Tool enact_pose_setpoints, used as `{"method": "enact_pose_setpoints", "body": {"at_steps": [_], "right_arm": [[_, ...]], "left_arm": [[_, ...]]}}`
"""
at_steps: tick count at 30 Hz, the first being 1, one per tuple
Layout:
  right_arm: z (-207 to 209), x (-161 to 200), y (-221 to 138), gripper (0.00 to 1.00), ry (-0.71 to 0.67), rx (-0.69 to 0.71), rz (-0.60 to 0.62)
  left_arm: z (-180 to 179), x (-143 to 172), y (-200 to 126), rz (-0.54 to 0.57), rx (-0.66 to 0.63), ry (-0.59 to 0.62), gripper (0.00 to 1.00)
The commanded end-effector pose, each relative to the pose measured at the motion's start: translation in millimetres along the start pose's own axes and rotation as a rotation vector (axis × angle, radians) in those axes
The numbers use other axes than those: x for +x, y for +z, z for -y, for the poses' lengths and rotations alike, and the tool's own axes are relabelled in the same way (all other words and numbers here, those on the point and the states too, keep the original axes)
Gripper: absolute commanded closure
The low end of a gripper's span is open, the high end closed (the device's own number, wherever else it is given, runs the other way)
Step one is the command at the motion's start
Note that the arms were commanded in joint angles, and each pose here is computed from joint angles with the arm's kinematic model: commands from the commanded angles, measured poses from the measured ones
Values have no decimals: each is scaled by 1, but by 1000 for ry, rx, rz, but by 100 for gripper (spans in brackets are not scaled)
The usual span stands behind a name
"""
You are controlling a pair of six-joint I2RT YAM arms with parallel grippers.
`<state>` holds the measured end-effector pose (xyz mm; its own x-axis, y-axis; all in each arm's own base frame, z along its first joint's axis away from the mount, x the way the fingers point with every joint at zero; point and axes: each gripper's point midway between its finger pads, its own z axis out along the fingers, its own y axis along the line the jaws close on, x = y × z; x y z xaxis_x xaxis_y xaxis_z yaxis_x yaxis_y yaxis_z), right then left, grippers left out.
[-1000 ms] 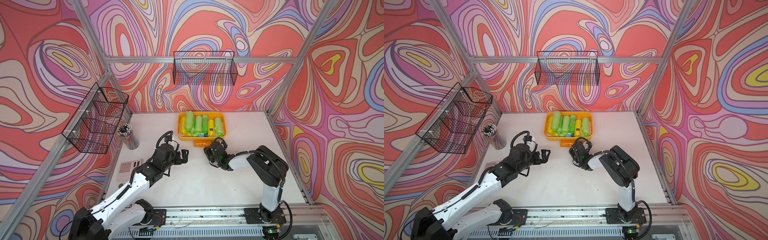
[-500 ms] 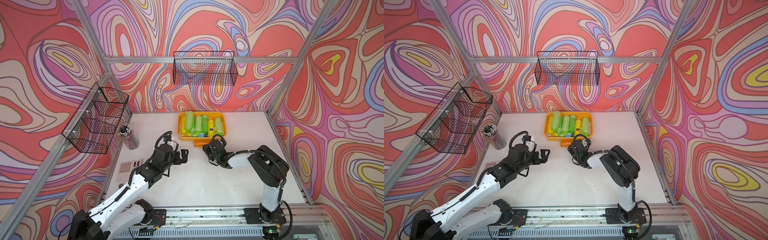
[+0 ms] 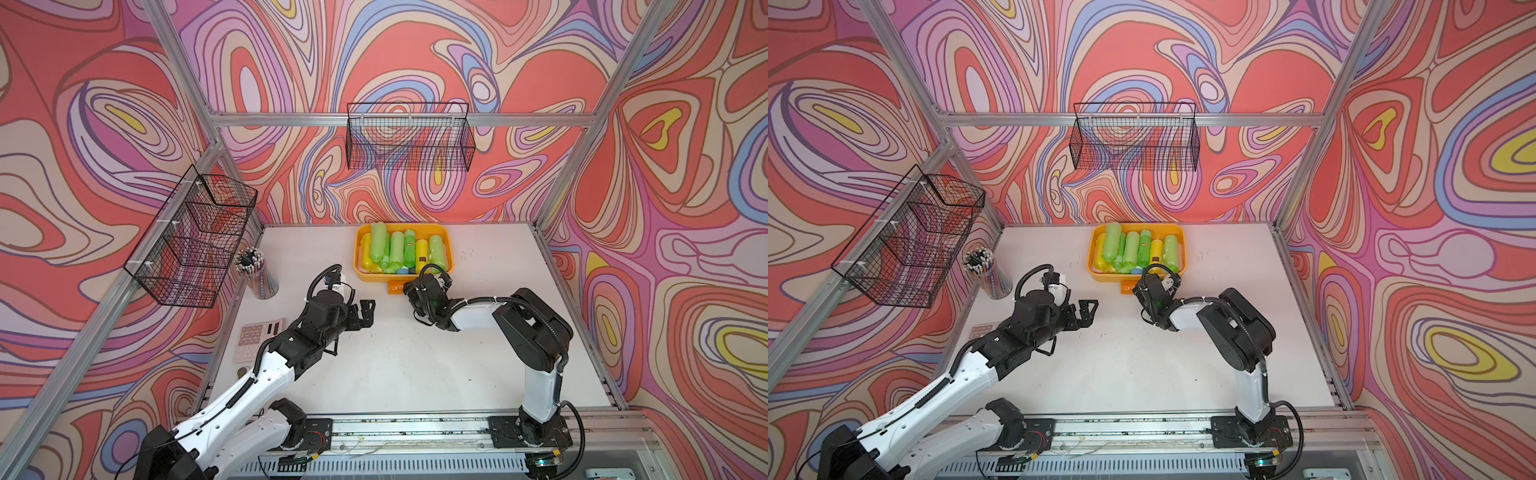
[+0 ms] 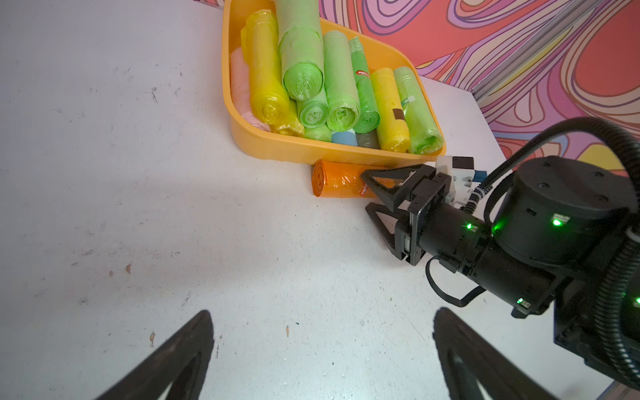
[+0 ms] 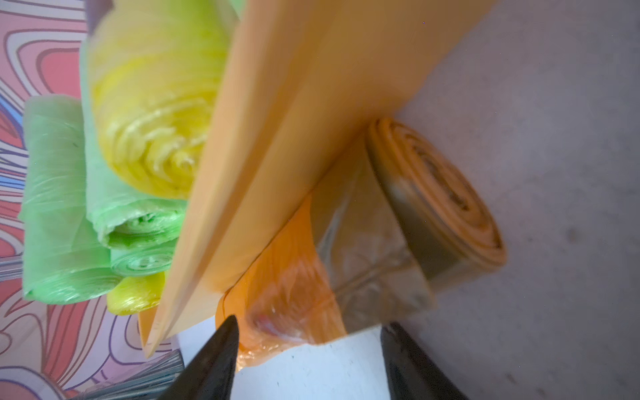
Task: Put the roll of trash bags into the storage box
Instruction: Pick up the roll of trash bags from the center of the board.
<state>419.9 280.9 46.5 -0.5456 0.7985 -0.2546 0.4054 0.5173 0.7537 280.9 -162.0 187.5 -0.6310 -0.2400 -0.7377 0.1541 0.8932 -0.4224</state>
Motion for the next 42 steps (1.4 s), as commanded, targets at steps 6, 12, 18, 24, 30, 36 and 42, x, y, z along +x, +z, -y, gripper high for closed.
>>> {"method": "enact_pose_setpoints", "body": {"at_steps": [6,12,18,24,30,36,42], "right_arm": [[36,4,11,33,29,152,-11],[43,-1,12,33,25,226,3],[56,-5,16,33,47,296,-20],[59,-7,23,33,48,338,-61],[63,2,28,35,16,354,-115],[71,14,27,36,-64,401,-207],[76,6,10,37,-158,470,-202]], "left_arm": [[-8,3,-4,5,-31,12,0],[-10,2,-6,16,-39,13,0],[-11,0,-9,28,-44,11,0],[-13,-2,-12,44,-52,15,0],[-15,-5,-16,58,-59,15,0],[-15,-7,-18,69,-62,17,0],[-16,-7,-19,72,-62,14,0]]}}
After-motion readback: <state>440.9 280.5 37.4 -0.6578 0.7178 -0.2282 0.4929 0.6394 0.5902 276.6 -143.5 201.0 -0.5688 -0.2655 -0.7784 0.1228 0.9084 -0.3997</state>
